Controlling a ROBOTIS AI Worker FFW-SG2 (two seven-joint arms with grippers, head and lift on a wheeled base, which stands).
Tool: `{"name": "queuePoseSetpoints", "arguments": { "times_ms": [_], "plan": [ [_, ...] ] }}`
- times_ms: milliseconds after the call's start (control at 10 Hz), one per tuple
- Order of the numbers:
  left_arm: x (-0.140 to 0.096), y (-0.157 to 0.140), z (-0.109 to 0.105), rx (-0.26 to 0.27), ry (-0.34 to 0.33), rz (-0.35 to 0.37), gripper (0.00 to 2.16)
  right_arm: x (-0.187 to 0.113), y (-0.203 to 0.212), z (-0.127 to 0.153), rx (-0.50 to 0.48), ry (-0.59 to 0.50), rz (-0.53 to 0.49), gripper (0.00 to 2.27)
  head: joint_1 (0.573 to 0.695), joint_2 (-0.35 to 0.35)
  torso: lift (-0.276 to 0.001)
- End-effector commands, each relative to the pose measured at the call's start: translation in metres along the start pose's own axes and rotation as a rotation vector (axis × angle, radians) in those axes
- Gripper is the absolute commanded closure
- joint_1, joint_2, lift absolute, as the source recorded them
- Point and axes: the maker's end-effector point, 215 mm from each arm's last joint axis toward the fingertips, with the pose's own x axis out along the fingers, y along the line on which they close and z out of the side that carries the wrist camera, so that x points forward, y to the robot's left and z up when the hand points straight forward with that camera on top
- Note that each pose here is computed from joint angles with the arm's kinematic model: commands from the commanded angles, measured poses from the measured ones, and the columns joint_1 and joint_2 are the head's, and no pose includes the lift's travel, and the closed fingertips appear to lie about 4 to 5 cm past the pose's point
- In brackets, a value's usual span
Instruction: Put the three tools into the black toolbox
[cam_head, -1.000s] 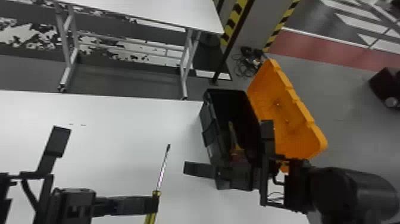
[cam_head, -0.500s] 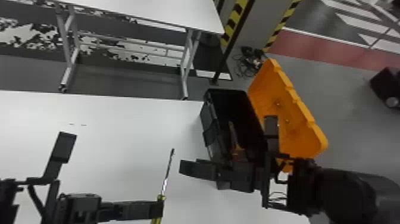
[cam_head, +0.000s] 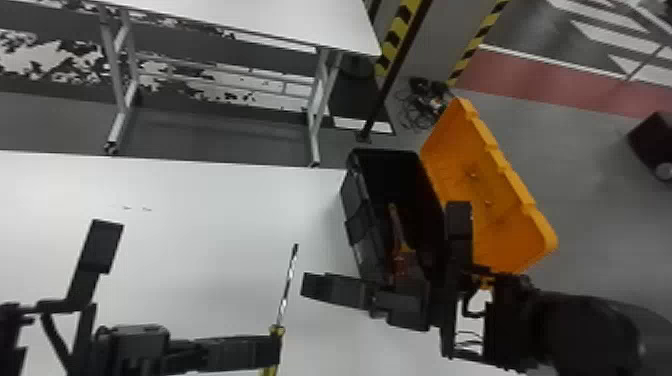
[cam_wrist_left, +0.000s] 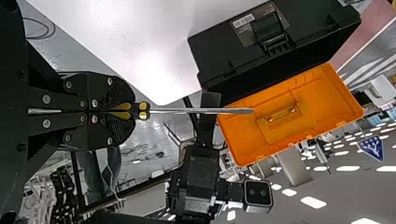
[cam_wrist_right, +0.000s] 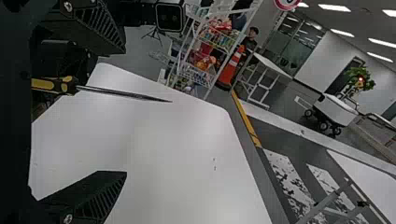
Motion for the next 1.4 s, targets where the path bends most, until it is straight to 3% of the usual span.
{"name": "queuePoseSetpoints", "arguments": {
  "times_ms": [0,200,900,1000,1100,1200,1300],
  "plan": [
    [0.001,-0.010,0.000,0.015,-0.003,-0.018,1.92,0.004,0.003,-0.007,0.029,0.004,0.030,0.08,0.695,-0.333,-0.051],
    [0.000,-0.014,0.001,0.022,-0.006,-0.023,1.92,0.008,0.015,-0.014,0.062,-0.001,0.094,0.08,0.695,-0.331,-0.051],
    [0.008,-0.022,-0.008,0.003,-0.008,-0.045,1.92,0.011,0.031,-0.030,0.093,0.000,0.136,0.20,0.695,-0.325,-0.051],
    [0.008,-0.022,-0.010,0.000,-0.008,-0.044,1.92,0.010,0.034,-0.032,0.089,0.001,0.137,0.38,0.695,-0.326,-0.051],
    [0.007,-0.024,-0.013,0.001,-0.011,-0.042,1.92,0.008,0.035,-0.033,0.084,0.002,0.131,1.63,0.695,-0.329,-0.051],
    [0.005,-0.025,-0.014,0.001,-0.015,-0.040,1.92,0.007,0.036,-0.035,0.085,0.001,0.131,2.24,0.695,-0.331,-0.051],
    [0.004,-0.025,-0.014,0.002,-0.018,-0.034,1.92,0.007,0.036,-0.038,0.091,0.003,0.130,2.24,0.695,-0.334,-0.051]
  ]
}}
